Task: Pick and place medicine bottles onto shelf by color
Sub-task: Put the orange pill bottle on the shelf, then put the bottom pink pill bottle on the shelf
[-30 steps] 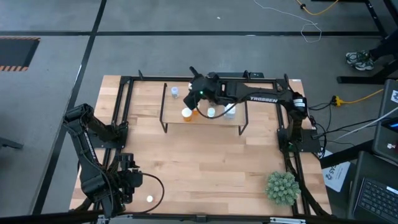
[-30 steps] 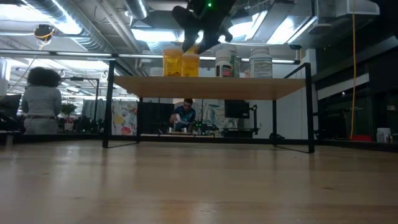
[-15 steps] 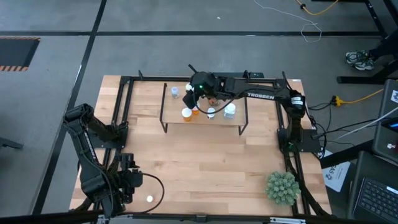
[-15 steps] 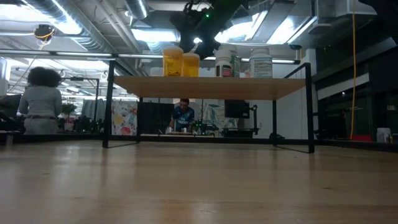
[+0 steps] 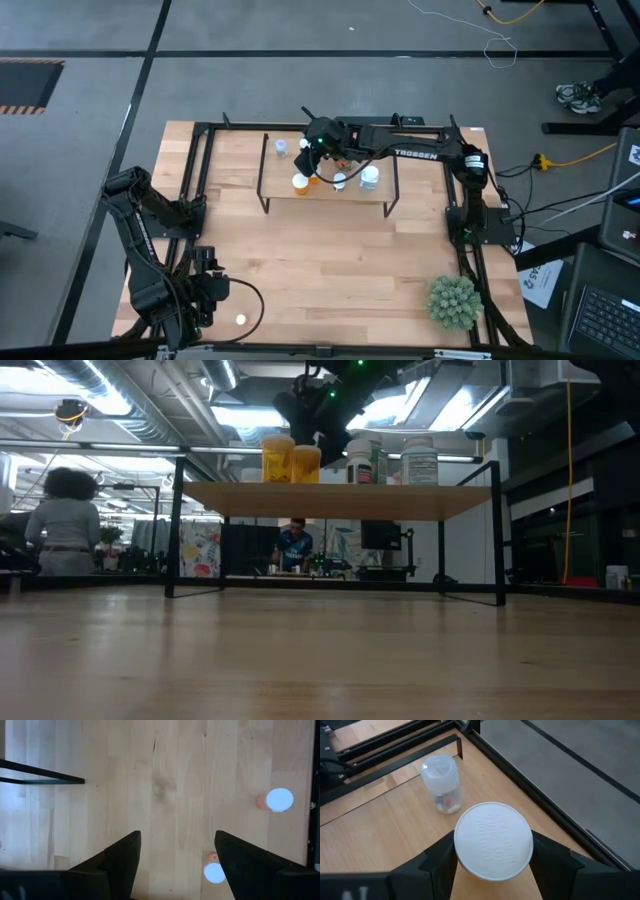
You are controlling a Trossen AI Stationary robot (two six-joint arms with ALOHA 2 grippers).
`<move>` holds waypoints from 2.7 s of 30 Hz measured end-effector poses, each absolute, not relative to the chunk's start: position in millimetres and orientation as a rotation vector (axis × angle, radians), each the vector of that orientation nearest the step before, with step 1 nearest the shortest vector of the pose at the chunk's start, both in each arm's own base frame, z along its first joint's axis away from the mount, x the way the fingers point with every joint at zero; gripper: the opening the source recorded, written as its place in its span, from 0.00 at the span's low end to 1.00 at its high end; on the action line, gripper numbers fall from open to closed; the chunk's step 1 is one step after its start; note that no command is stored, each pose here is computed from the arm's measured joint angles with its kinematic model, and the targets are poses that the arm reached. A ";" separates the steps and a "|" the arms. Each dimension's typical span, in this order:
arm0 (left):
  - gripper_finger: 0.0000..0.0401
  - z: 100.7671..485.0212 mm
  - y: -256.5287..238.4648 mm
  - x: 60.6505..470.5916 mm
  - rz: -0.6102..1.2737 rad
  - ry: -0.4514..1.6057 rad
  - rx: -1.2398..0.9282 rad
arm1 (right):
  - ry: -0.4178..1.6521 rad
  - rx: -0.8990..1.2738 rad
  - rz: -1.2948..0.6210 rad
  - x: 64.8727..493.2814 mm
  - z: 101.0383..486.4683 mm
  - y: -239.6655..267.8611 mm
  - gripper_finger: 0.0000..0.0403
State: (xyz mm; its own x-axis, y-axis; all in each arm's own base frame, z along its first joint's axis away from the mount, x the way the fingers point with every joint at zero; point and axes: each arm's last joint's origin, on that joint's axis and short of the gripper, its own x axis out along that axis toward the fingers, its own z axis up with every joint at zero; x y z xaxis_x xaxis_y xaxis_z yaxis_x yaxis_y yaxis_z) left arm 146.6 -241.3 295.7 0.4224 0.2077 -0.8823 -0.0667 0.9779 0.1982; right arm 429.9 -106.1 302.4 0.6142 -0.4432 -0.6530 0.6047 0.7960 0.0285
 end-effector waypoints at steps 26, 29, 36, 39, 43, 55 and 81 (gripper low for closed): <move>0.62 295.6 -241.3 146.7 0.173 1.123 0.140 | 0.673 0.272 -0.521 437.8 295.9 -105.4 0.70; 0.62 295.7 -241.3 146.6 0.172 1.123 0.140 | 0.657 0.272 -0.521 438.6 297.0 -106.3 0.70; 0.62 295.6 -241.3 146.6 0.173 1.123 0.140 | 0.609 0.269 -0.521 441.1 300.7 -108.1 0.70; 0.62 295.6 -241.3 146.6 0.173 1.123 0.140 | 0.597 0.252 -0.560 440.7 305.0 -109.4 0.70; 0.62 295.7 -241.3 146.6 0.173 1.123 0.139 | 0.554 0.224 -0.572 441.6 322.3 -110.4 0.70; 0.62 296.0 -238.6 150.9 0.208 1.099 0.117 | 0.505 0.341 -0.053 415.3 430.4 -86.8 0.70; 0.62 296.4 -234.3 157.6 0.275 1.061 0.061 | 0.774 -0.180 -0.213 247.2 488.3 96.0 0.70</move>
State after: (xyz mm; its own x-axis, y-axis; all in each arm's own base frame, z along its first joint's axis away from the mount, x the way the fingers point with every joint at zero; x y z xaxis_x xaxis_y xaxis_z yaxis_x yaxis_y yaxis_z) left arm 157.6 -234.3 296.4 0.4573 0.2522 -0.8528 -0.1938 0.9641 0.1812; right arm 247.2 96.0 488.3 0.6953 -0.2555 -0.6717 0.1238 0.9633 -0.2383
